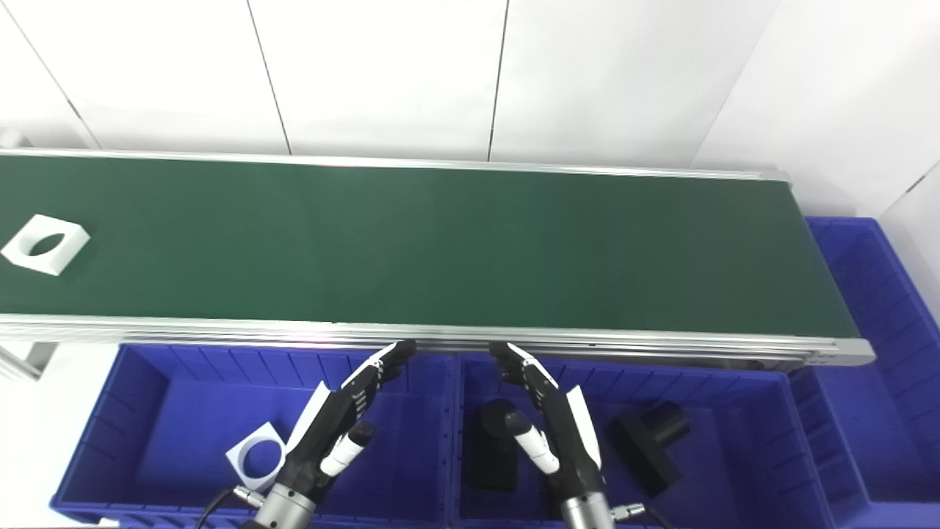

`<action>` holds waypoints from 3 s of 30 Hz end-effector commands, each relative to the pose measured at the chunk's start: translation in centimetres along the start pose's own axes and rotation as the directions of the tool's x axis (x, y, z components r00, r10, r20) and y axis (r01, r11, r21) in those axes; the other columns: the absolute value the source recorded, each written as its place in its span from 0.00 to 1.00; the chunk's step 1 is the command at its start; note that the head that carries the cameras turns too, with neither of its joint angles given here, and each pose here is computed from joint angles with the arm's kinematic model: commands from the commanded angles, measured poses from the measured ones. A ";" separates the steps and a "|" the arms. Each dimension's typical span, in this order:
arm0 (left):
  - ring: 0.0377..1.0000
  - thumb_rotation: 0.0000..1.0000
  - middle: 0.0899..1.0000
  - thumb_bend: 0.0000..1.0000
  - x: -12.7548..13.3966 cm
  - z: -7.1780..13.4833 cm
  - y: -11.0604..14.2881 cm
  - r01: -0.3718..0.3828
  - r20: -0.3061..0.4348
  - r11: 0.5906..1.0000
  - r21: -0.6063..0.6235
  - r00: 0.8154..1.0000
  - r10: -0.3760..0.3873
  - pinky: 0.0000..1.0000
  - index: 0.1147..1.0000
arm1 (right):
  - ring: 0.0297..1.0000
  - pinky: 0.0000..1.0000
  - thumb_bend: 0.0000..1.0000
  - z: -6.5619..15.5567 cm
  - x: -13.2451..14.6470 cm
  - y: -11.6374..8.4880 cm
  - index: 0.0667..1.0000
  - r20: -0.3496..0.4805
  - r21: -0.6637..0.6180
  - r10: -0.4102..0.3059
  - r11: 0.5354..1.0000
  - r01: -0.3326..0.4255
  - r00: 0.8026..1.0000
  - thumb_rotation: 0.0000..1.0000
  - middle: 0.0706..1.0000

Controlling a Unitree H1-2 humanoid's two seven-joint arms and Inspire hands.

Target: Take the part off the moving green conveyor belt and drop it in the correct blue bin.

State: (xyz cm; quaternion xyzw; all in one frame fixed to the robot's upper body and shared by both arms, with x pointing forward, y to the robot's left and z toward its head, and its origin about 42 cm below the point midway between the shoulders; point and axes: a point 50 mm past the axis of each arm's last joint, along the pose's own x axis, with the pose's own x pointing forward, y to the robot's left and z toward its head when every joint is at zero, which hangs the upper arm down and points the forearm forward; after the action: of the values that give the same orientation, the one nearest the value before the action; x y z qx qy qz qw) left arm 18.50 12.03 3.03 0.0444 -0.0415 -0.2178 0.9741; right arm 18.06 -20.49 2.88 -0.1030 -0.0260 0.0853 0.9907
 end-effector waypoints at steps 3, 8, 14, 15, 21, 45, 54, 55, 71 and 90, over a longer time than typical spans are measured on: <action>0.92 1.00 0.90 0.78 1.3 1.3 -0.7 -0.002 0.081 1.000 0.012 0.997 0.001 0.92 0.87 | 0.84 0.80 0.83 1.3 0.0 -0.6 0.80 0.083 0.011 -0.031 0.999 0.030 0.996 1.00 0.83; 0.91 1.00 0.89 0.81 1.5 1.5 -1.1 -0.002 0.087 1.000 0.031 0.996 0.000 0.90 0.85 | 0.85 0.81 0.82 1.3 -0.2 -0.7 0.80 0.083 0.015 -0.032 0.999 0.030 0.996 1.00 0.83; 0.91 1.00 0.89 0.79 1.7 1.5 -1.4 -0.001 0.085 1.000 0.016 0.996 -0.001 0.90 0.86 | 0.85 0.79 0.82 1.2 -0.3 -0.8 0.80 0.078 0.011 -0.031 0.999 0.031 0.996 1.00 0.83; 0.91 1.00 0.89 0.78 1.7 1.5 -1.5 -0.001 0.085 1.000 0.016 0.996 -0.001 0.90 0.86 | 0.85 0.79 0.83 1.1 -0.3 -0.8 0.80 0.076 0.007 -0.030 1.000 0.030 0.997 1.00 0.83; 0.91 1.00 0.89 0.77 1.6 1.5 -1.5 0.006 0.083 1.000 0.012 0.996 -0.007 0.90 0.86 | 0.83 0.79 0.81 0.9 -0.3 -0.8 0.80 0.070 -0.013 -0.024 1.000 0.025 0.997 1.00 0.82; 0.90 1.00 0.89 0.80 1.5 1.2 -1.0 -0.003 0.074 1.000 0.009 0.997 0.002 0.89 0.85 | 0.84 0.80 0.85 0.9 -0.2 0.0 0.82 0.073 -0.013 0.004 1.000 -0.003 0.997 1.00 0.84; 0.91 1.00 0.89 0.79 1.1 1.0 -0.7 -0.002 0.066 1.000 -0.007 0.998 0.002 0.91 0.85 | 0.83 0.79 0.84 1.0 0.0 0.3 0.82 0.080 -0.021 0.011 1.000 -0.009 0.997 1.00 0.84; 0.91 1.00 0.89 0.78 1.0 0.9 -0.7 -0.002 0.064 1.000 -0.008 0.998 0.002 0.92 0.86 | 0.83 0.79 0.84 1.0 0.1 0.3 0.81 0.080 -0.021 0.010 1.000 -0.009 0.997 1.00 0.84; 0.92 1.00 0.90 0.76 0.8 1.0 -0.5 0.009 0.065 1.000 -0.007 0.998 -0.008 0.92 0.87 | 0.83 0.79 0.89 0.7 0.2 0.4 0.81 0.071 -0.020 0.019 1.000 -0.017 0.997 1.00 0.84; 0.89 1.00 0.89 0.78 0.9 -1.3 -2.2 0.024 -0.010 0.999 0.044 1.000 -0.024 0.85 0.85 | 0.84 0.80 0.83 -1.8 -0.6 -0.1 0.81 -0.017 -0.027 0.028 0.999 -0.029 0.999 1.00 0.84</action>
State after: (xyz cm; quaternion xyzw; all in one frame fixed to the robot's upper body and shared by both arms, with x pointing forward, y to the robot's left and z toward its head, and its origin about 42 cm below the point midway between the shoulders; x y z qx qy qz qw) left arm 17.62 10.02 0.65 0.0691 -0.0058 -0.2355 0.9694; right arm 17.16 -21.02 0.49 -0.1267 0.0143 0.1023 0.9865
